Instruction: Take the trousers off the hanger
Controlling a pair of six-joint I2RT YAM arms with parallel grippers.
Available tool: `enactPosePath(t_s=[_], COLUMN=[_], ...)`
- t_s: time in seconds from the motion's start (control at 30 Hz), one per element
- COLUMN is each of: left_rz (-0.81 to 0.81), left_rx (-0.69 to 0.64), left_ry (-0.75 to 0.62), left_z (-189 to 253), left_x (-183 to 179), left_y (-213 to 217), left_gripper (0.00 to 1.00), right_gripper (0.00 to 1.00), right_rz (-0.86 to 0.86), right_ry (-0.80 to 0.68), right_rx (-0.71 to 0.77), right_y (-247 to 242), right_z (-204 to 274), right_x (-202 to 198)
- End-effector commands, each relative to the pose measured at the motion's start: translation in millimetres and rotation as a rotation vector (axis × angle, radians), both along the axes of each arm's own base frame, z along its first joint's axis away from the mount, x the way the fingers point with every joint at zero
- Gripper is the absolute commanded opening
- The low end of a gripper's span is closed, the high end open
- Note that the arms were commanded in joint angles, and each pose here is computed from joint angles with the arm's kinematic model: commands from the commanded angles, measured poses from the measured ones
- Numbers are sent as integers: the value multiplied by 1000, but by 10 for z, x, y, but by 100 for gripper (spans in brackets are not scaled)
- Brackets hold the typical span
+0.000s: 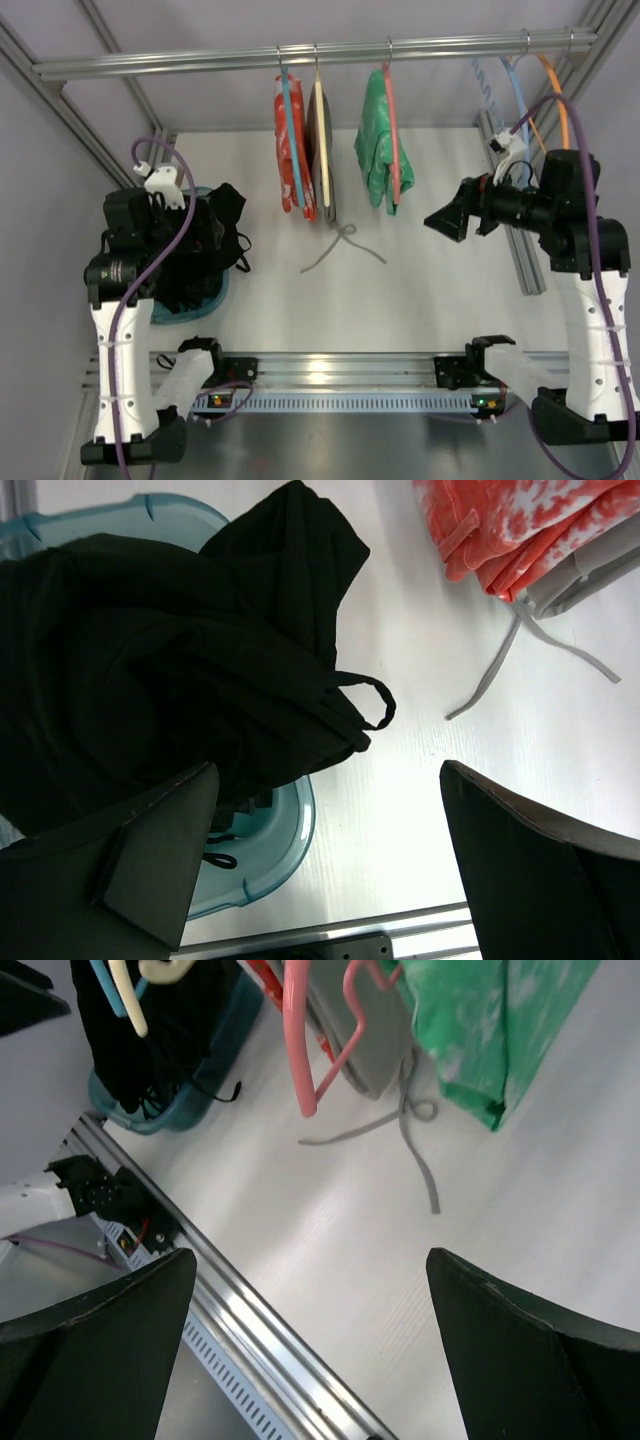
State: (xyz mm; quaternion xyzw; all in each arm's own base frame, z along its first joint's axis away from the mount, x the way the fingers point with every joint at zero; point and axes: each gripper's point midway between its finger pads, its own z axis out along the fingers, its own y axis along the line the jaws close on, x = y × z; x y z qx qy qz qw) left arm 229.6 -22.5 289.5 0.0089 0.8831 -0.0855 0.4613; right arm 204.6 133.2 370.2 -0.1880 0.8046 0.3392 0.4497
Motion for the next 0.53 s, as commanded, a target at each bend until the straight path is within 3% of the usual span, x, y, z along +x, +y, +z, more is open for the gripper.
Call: enactPosePath(t_s=[0.0, 0.5], left_rz=[-40, -41], left_rx=[66, 106], left_ry=[-78, -122], left_z=[230, 247], left_x=[-152, -398], left_y=[18, 42], left_gripper=[98, 98], right_gripper=[99, 99], right_rz=[23, 12], right_ry=[-69, -148], right_rx=[-21, -103], right_y=[59, -96], right_z=[-101, -496], right_x=[-169, -659])
